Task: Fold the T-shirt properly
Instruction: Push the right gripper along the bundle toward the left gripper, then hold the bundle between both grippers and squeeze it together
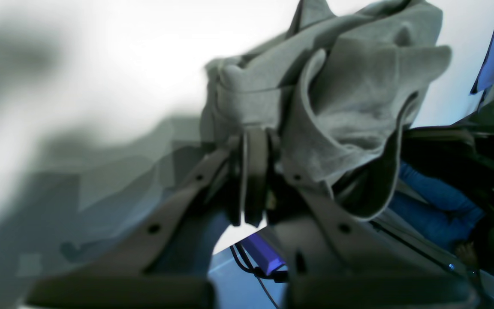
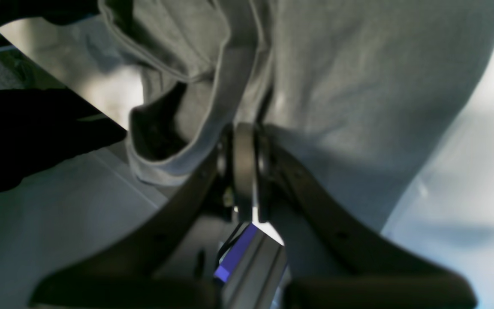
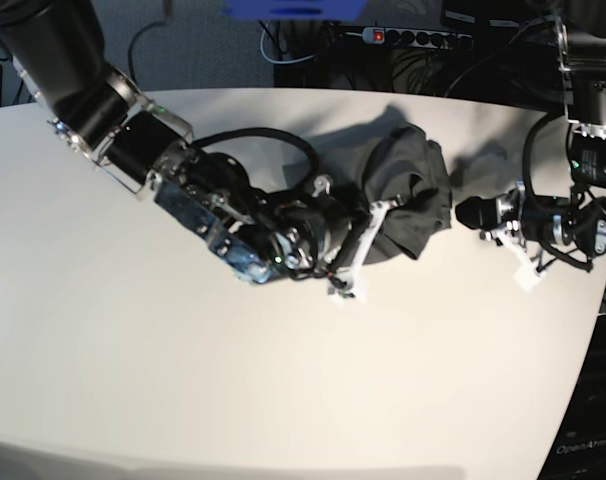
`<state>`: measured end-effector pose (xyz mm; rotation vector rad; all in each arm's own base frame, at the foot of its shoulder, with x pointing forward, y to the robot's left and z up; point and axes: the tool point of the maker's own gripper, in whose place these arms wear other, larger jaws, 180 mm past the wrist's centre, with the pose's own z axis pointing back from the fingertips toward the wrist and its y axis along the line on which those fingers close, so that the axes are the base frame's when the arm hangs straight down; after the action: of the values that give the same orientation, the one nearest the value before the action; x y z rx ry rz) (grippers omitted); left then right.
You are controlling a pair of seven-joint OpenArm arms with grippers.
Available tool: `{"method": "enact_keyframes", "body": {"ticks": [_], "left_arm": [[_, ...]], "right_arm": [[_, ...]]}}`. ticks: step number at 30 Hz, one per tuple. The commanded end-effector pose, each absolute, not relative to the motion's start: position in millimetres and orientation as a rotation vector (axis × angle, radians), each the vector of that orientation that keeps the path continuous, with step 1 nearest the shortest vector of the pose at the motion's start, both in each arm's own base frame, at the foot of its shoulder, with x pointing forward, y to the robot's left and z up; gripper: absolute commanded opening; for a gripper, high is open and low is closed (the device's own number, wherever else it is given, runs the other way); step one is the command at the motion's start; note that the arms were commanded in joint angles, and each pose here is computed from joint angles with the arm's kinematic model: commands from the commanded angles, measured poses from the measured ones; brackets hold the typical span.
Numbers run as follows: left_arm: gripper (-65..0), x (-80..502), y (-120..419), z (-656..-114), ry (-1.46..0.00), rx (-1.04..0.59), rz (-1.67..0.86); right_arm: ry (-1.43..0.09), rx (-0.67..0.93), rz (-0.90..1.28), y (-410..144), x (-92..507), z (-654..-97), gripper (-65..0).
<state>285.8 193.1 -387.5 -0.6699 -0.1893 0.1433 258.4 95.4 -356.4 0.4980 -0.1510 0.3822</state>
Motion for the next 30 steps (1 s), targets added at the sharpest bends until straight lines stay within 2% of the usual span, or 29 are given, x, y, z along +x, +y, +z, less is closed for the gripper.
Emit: {"method": "enact_keyframes", "body": {"ticks": [1,20,25,30], "left_arm": [[-63.0,296,199,-374,-0.234,-0.671,0.132],[-63.0,299,200,-371,-0.244,-0.671,0.128],[-63.0,301,200,-370,-0.247,-0.671,0.127],[-63.0,301,201,-370,-0.247,-0.669,0.127]], "right_arm": [[-0.185,0.521,0.398,102,267,-343,-64.9],[-0.269,0.545,0.502,131,260,-351,-64.9],[-0.317,0.661,0.703,181,237,-323,-64.9],[-0.335,0.774,0.776,231,210,-288,-64.9]]}}
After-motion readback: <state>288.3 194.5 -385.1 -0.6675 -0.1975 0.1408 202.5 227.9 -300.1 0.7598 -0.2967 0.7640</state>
